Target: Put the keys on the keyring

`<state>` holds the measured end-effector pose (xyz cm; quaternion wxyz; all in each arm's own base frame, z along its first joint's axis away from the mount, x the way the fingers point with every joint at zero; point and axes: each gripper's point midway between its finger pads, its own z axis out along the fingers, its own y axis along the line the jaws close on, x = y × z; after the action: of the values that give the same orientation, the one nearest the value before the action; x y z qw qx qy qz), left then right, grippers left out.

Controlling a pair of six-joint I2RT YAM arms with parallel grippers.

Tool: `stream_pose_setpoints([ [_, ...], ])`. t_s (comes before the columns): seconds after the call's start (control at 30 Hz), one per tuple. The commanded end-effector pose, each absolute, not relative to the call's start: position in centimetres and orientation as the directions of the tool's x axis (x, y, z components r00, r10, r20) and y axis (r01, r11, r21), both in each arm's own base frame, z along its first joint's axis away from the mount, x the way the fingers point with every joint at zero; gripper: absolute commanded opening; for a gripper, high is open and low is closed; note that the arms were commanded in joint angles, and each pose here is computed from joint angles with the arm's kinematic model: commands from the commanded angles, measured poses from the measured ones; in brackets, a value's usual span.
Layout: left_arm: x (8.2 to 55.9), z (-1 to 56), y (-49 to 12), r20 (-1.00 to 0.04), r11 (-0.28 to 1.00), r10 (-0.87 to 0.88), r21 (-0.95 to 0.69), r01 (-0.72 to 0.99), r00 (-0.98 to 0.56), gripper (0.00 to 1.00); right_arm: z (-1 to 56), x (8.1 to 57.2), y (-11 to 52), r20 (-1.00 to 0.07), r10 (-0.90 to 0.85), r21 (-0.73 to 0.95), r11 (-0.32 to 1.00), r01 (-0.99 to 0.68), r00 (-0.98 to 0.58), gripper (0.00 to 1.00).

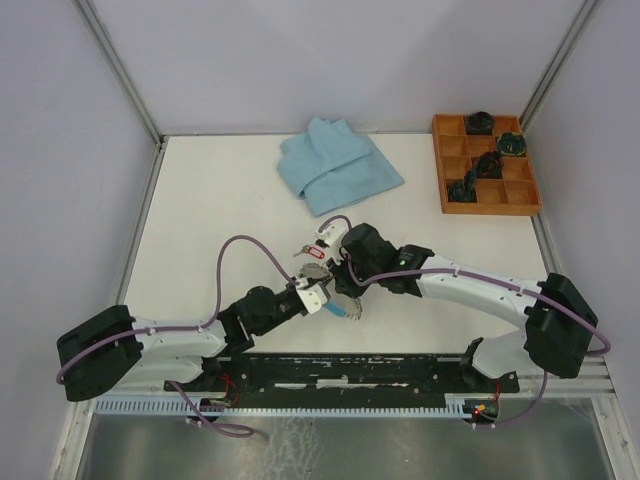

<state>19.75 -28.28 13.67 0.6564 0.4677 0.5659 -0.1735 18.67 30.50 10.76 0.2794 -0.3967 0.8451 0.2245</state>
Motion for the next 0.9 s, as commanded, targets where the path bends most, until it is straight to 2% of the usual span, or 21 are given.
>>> stream_pose_setpoints([
  [0.0,21.2,15.0,-28.0,-0.926,0.592,0.273,0.376,0.713,0.262,0.03,15.5,18.9,33.0,-0.756,-0.478,0.166,0.52,-0.838,-0.447,0.01],
  [0.4,20.3,16.8,-25.9,-0.959,0.634,0.079,0.258,0.729,0.271,0.03,14.8,19.2,32.1,-0.741,-0.495,0.136,0.551,-0.823,-0.454,0.01],
  [0.57,20.6,16.8,-25.9,-0.975,0.627,0.011,0.178,0.759,0.22,0.03,14.9,19.1,32.2,-0.746,-0.497,0.136,0.54,-0.831,-0.444,0.01],
  [0.87,20.1,14.7,-26.3,-0.997,0.609,-0.005,0.062,0.791,0.082,0.03,15.4,20.0,31.0,-0.751,-0.516,0.06,0.569,-0.82,-0.413,0.01],
])
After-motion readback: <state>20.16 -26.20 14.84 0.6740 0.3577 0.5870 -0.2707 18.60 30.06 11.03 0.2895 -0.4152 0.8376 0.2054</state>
